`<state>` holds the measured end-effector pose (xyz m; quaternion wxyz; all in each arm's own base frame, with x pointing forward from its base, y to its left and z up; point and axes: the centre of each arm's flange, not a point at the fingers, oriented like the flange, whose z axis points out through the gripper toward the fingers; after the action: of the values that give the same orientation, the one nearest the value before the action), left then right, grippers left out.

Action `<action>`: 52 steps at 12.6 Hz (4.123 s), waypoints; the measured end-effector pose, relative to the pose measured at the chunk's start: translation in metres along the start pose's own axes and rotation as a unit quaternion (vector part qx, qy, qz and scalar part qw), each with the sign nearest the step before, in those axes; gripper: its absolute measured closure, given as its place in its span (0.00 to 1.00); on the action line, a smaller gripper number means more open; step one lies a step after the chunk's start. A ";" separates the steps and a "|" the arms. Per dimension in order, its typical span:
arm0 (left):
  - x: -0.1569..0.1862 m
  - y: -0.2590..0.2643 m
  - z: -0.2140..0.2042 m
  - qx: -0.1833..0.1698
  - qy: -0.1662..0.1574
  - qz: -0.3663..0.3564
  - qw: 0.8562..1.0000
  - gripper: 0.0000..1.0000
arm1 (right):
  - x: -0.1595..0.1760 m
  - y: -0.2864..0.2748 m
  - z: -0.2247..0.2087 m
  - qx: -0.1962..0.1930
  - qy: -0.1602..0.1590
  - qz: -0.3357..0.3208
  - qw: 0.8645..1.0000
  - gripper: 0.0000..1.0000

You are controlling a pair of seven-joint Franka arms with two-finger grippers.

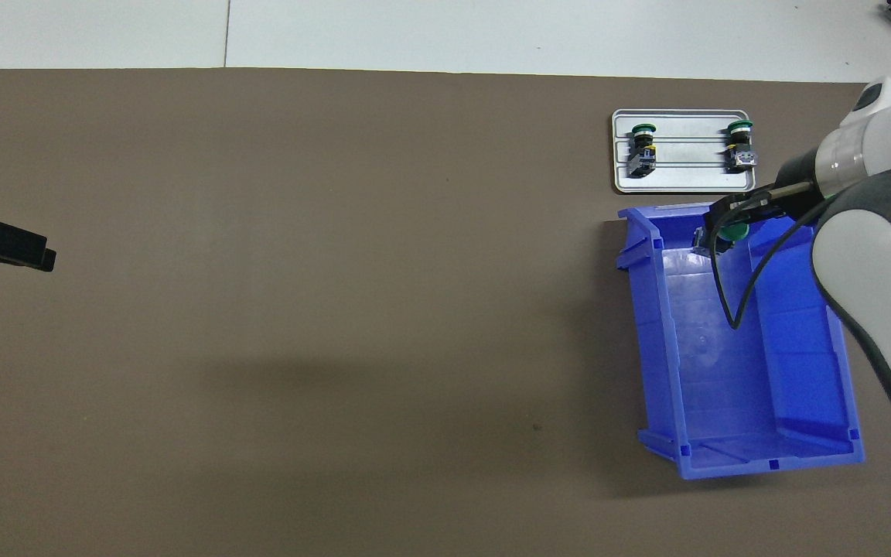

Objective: Place and press button with both arms

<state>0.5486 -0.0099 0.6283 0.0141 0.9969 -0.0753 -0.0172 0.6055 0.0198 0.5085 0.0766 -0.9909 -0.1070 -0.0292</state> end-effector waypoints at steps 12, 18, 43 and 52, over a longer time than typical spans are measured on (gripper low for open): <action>0.000 0.000 0.000 0.000 0.000 0.000 1.000 0.00 | -0.043 0.025 0.104 -0.038 0.067 -0.013 0.997 0.59; 0.000 0.000 0.000 0.000 0.000 0.000 1.000 0.00 | -0.057 0.062 0.129 -0.050 0.073 -0.043 0.995 0.59; 0.000 0.000 0.000 0.000 0.000 0.000 1.000 0.00 | -0.055 0.045 0.145 -0.052 0.071 -0.127 0.988 0.59; 0.000 0.000 0.000 0.000 0.000 0.000 1.000 0.00 | -0.051 0.045 0.139 -0.053 0.079 -0.124 0.988 0.14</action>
<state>0.5485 -0.0099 0.6281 0.0141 0.9969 -0.0752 -0.0175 0.5716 -0.0123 0.3608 0.0282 -0.9671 -0.2212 -0.1223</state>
